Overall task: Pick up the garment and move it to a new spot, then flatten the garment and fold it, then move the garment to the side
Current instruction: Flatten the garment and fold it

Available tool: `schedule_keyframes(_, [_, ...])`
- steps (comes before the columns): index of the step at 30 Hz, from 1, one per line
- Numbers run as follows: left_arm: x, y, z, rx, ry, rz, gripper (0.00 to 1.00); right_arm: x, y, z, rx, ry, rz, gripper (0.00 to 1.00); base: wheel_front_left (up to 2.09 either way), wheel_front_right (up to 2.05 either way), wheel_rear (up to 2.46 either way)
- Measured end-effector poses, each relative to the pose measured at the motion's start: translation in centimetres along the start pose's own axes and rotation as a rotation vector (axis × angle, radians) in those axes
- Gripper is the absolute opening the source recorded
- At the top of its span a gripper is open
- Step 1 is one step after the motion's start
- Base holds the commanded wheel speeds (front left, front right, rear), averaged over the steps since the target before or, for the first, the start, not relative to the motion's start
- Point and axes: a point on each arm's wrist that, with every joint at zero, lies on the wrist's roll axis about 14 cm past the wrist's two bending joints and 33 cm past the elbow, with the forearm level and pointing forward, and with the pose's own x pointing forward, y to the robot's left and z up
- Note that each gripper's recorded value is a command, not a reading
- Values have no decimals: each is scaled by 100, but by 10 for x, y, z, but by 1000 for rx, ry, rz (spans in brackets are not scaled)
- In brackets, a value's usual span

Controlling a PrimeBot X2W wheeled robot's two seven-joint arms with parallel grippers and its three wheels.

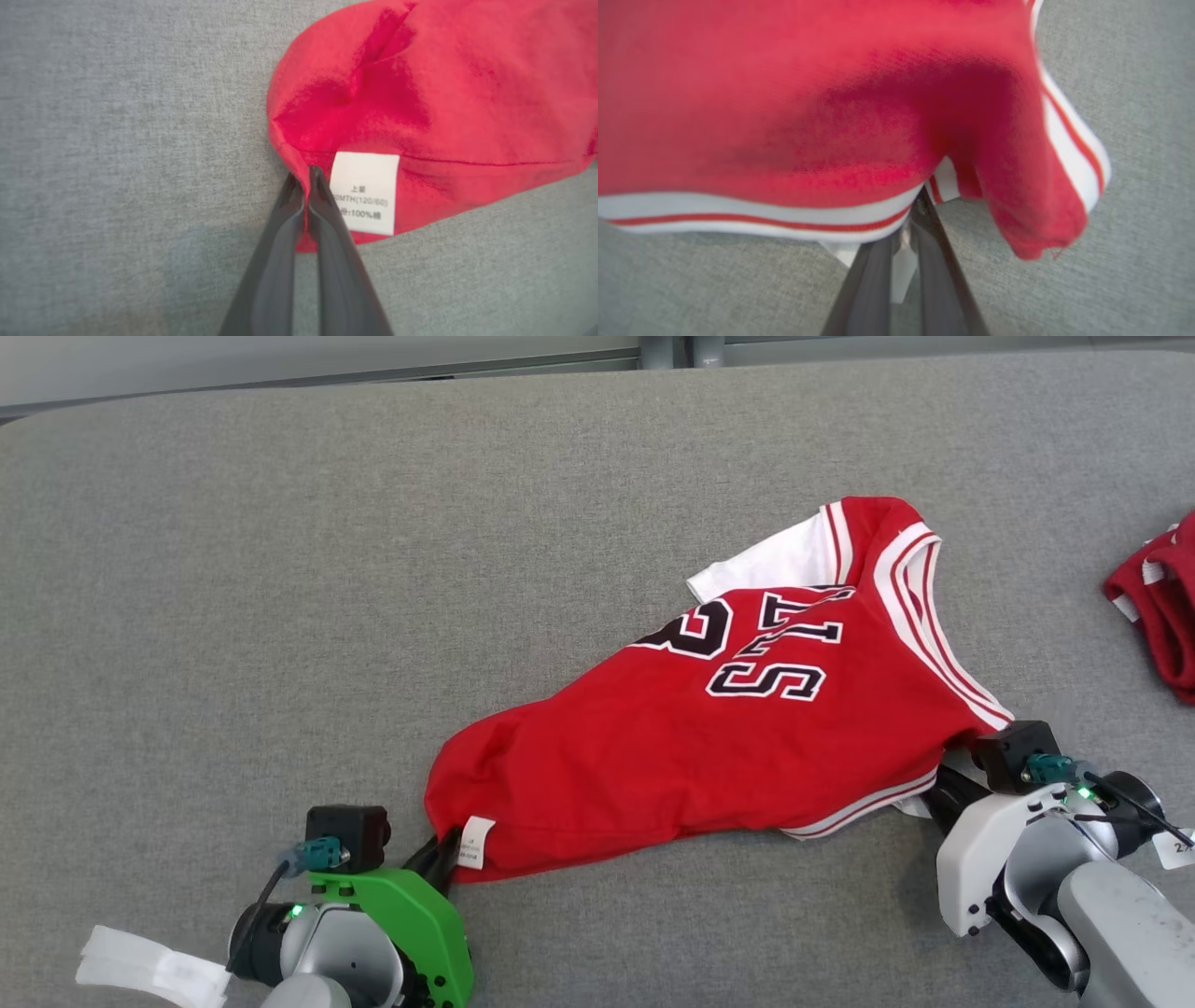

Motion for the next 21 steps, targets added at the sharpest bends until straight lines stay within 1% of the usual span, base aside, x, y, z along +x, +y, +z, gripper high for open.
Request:
schedule_keyframes(3, [-4, -12, 9, -61, -26, -54, 0, -3, 5, 22, 52, -69, 26, 0, 0, 0, 0])
schedule_keyframes(6, [-14, -16, 46, -90, -137, -104, 0, -14, -2, 56, 93, -160, 37, 0, 0, 0, 0])
schedule_keyframes(8, [-26, -15, 73, -82, -208, -121, 0, -27, -10, 78, 123, -209, 43, 0, 0, 0, 0])
schedule_keyframes(9, [-26, -15, 73, -82, -208, -121, 0, -27, -10, 78, 123, -209, 43, 0, 0, 0, 0])
schedule_keyframes(13, [-57, -23, 124, -70, -341, -181, 0, -64, -26, 121, 176, -291, 65, 0, 0, 0, 0])
schedule_keyframes(18, [-92, -43, 158, -39, -404, -272, 0, -120, -35, 168, 214, -379, 112, 0, 0, 0, 0])
schedule_keyframes(21, [-114, -57, 182, -23, -472, -324, 0, -154, -39, 196, 218, -456, 135, 0, 0, 0, 0])
